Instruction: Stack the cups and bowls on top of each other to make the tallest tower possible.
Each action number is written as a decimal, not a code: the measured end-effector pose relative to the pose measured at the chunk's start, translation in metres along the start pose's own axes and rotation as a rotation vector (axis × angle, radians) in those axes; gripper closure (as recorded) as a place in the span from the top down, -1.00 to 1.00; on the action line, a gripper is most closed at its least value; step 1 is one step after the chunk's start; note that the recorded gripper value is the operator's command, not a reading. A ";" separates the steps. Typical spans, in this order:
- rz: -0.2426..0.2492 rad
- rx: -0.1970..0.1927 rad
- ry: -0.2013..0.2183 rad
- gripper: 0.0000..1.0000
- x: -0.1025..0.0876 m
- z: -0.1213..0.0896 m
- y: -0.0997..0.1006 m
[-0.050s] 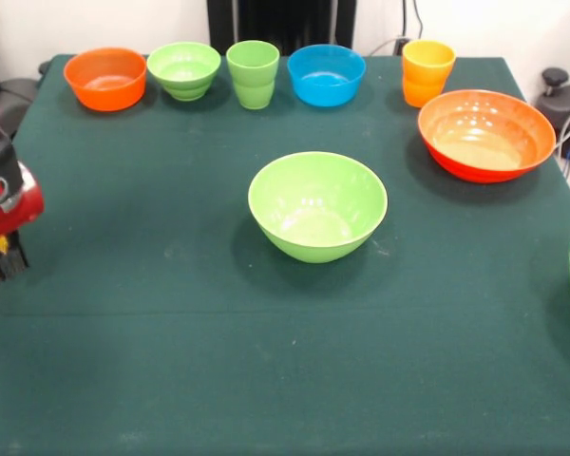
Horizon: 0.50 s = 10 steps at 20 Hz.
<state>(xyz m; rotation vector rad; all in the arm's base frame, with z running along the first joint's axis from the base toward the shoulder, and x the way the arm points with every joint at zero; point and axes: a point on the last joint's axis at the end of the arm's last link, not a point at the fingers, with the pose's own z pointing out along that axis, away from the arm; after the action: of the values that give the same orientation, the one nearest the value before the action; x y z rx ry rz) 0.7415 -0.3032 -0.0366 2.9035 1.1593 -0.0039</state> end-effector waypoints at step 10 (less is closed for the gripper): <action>-0.033 0.012 -0.005 -1.00 0.019 0.023 -0.011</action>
<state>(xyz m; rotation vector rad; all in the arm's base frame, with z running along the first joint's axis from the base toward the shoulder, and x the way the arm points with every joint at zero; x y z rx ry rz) 0.7480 -0.2823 -0.0595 2.8930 1.2100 -0.0193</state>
